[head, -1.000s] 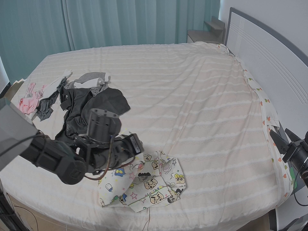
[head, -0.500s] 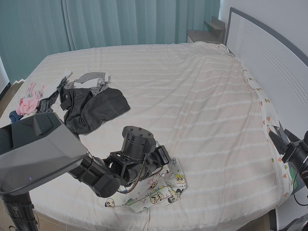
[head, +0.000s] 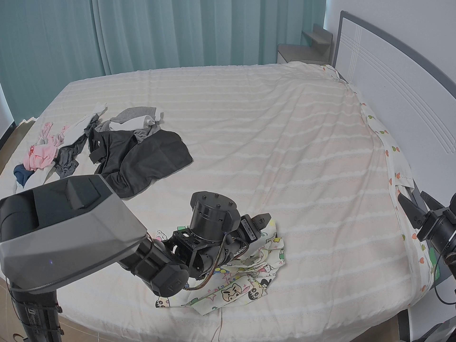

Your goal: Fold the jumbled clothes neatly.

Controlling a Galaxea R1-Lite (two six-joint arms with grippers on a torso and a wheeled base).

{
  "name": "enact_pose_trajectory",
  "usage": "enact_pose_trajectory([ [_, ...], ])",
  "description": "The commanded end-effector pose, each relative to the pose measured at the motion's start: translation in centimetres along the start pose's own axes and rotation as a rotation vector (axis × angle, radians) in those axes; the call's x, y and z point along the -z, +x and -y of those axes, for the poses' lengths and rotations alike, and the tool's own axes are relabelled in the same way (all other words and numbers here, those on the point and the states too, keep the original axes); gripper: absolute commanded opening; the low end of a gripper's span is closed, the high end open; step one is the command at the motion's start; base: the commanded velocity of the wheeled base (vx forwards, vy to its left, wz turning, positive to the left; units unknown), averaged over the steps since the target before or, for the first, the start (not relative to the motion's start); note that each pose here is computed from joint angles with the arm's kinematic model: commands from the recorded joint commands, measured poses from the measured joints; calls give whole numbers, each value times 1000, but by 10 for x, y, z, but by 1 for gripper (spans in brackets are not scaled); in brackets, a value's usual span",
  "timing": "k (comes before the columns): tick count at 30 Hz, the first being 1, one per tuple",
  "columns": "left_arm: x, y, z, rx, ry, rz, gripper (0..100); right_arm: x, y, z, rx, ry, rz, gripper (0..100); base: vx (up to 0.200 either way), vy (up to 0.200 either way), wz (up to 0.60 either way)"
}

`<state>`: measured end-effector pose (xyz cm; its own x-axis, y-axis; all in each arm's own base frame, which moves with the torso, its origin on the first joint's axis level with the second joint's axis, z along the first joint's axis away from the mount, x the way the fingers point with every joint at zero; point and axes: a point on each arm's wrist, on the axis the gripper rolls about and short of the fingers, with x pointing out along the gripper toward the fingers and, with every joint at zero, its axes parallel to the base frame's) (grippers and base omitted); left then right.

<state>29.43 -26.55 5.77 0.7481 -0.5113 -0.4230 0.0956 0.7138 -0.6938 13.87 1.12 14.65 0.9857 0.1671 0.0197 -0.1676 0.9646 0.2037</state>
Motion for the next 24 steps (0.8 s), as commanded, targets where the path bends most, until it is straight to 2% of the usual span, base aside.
enact_pose_trajectory([
  [1,0,3,-3,-8,-5,23,100,4,-2,1,3,2,-18,100,0,0,0],
  [4,-3,3,-2,-17,-7,61,100,4,-2,1,3,2,-18,100,0,0,0],
  [7,-15,-2,-1,-40,-16,145,100,5,-2,0,-1,5,-22,100,0,0,0],
  [9,-35,-18,1,-40,-29,195,100,4,-3,-2,-12,30,-21,100,0,0,0],
  [10,-35,-18,1,-40,-29,195,100,4,-3,-2,-12,30,-21,100,0,0,0],
  [12,-75,-61,-7,-41,-58,285,100,11,-3,-12,-82,89,-84,100,0,0,0],
  [13,-75,-61,-7,-41,-58,285,100,11,-3,-12,-82,89,-84,100,0,0,0],
  [14,-94,-88,-16,-59,-82,314,100,20,0,-20,-126,119,-173,100,0,0,0],
  [15,-94,-91,-17,-61,-83,314,100,21,0,-20,-128,122,-181,100,0,0,0],
  [16,-103,-118,-29,-94,-109,326,100,31,8,-29,-167,136,-280,100,0,0,0],
  [17,-106,-133,-39,-117,-142,329,100,38,14,-35,-191,134,-337,100,0,0,0],
  [19,-107,-154,-55,-134,-220,330,100,48,25,-45,-221,115,-410,100,0,0,0],
  [20,-107,-154,-55,-134,-220,330,100,48,25,-45,-221,115,-410,100,0,0,0],
  [22,-112,-184,-80,-118,-367,327,100,59,45,-65,-290,87,-473,100,0,0,0],
  [24,-114,-199,-96,-102,-448,303,100,73,51,-82,-344,74,-538,100,0,0,0],
])
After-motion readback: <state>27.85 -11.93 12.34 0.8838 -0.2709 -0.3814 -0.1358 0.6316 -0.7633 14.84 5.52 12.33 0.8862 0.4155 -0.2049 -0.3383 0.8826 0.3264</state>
